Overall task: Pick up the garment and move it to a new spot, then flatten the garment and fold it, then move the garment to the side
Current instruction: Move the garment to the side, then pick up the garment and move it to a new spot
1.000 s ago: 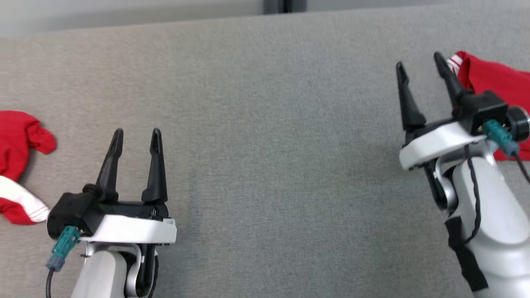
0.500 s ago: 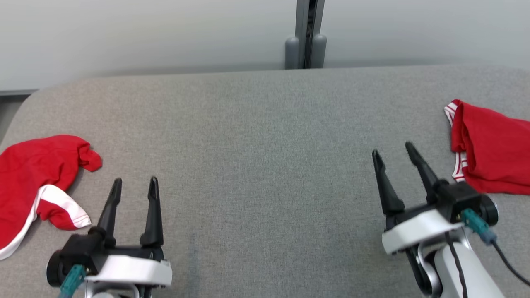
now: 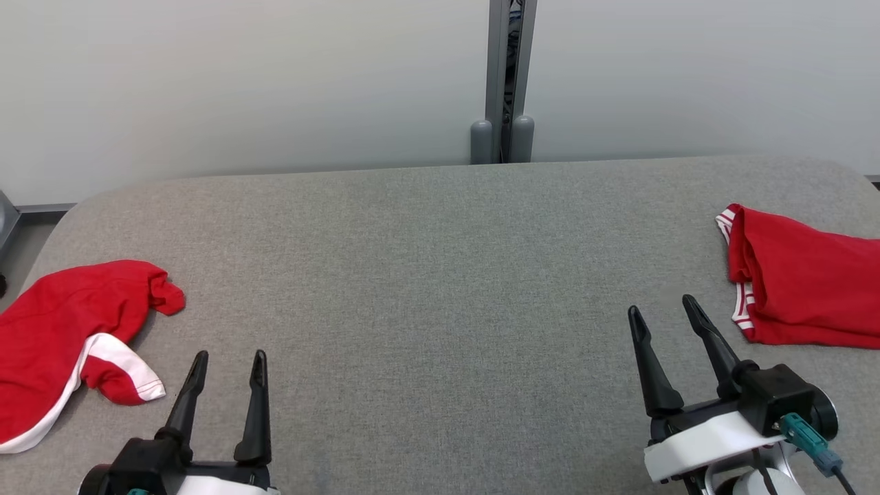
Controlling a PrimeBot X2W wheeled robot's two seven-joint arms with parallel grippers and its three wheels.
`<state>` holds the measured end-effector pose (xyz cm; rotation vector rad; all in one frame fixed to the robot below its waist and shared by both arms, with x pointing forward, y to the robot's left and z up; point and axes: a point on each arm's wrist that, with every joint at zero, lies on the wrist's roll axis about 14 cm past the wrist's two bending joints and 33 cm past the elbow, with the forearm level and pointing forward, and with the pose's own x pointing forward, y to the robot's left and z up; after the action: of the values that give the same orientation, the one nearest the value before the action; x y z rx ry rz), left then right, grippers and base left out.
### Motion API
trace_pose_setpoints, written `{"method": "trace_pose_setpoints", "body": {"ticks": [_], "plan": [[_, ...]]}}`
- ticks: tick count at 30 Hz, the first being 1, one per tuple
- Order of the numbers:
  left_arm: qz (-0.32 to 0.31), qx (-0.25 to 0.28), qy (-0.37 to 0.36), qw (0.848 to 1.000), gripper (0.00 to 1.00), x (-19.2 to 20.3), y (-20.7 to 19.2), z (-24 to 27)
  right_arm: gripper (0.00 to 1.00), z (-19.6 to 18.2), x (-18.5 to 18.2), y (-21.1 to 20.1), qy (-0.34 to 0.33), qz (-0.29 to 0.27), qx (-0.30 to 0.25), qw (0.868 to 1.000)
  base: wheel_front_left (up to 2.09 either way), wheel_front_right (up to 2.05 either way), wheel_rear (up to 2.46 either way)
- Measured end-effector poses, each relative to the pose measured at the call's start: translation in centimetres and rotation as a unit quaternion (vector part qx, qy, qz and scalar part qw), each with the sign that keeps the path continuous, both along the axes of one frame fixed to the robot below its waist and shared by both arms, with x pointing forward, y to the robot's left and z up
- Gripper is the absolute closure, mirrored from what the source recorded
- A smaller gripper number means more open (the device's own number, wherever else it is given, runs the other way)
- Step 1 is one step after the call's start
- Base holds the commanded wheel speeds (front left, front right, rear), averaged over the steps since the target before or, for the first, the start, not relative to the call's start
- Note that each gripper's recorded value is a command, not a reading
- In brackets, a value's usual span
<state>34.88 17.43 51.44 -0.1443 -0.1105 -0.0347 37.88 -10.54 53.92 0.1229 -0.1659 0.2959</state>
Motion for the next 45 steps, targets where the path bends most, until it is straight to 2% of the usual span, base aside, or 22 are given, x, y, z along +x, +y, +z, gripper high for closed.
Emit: {"method": "trace_pose_setpoints", "body": {"ticks": [17, 36, 45], "plan": [[0.008, -0.015, 0.011, 1.000, 0.00, -1.5, 0.2, -0.7, 0.00, -1.8, -2.0, -1.7, 0.029, -0.029, 0.015, 0.999, 0.00, 0.00, 0.00], [0.014, -0.019, 0.026, 0.999, 0.00, -1.6, 0.4, -1.6, 0.00, -2.0, -2.1, -1.1, 0.032, -0.022, 0.016, 0.999, 0.00, 0.00, 0.00], [0.035, -0.023, 0.020, 0.999, 0.00, -1.9, 1.5, -1.3, 0.00, -2.3, -1.8, 0.6, 0.037, 0.004, 0.016, 0.999, 0.00, 0.00, 0.00]]}}
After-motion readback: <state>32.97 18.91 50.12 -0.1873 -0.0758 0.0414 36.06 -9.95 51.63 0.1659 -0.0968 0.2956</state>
